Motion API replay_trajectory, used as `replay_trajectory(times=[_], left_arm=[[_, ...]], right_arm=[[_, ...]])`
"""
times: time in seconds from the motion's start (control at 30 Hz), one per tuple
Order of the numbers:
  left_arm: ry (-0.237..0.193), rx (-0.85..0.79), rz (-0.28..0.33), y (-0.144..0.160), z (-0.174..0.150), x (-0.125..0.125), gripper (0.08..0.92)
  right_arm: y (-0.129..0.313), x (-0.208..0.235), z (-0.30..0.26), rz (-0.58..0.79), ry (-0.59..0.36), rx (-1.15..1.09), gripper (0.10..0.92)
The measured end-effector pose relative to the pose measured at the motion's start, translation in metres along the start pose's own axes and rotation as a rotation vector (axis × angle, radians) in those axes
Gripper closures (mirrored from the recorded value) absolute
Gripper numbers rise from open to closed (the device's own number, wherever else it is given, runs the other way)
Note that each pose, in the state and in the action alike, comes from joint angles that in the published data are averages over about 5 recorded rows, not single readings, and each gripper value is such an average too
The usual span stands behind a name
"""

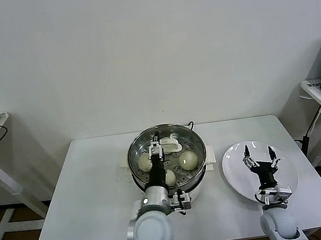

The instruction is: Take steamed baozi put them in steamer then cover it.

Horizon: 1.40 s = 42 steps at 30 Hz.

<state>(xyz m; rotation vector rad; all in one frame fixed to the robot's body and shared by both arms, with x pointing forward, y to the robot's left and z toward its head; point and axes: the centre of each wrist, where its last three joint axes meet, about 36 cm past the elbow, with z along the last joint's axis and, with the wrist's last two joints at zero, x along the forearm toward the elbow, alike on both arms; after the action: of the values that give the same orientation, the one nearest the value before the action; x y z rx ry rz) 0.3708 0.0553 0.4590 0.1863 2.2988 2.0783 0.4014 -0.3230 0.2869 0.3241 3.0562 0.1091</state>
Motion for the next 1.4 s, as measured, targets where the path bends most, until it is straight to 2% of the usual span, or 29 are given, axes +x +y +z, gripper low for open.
replay_trajectory(times=[0.33,0.57,0.77,1.07,1.4], left_arm=[[-0.034,0.147,-0.016,0.029,0.038,0.024,0.177],[-0.091,0.414,-0.083,0.035,0.083,0.012,0.177],[-0.128,0.689,-0.117,0.025,0.140,-0.002,0.177],[-0.112,1.020,-0.136,-0.001,0.219,-0.006,0.177],[-0.095,1.197,-0.154,-0.030,0.257,0.005,0.177]], right_arm=[[-0.002,-0.004,-0.007,-0.004,0.022,0.043,0.200],[-0.008,-0.001,-0.013,-0.024,0.037,0.061,0.200],[-0.009,0.003,-0.014,-0.040,0.043,0.063,0.200],[-0.009,0.009,-0.012,-0.047,0.062,0.068,0.200],[-0.012,0.015,-0.010,-0.050,0.082,0.075,0.200]])
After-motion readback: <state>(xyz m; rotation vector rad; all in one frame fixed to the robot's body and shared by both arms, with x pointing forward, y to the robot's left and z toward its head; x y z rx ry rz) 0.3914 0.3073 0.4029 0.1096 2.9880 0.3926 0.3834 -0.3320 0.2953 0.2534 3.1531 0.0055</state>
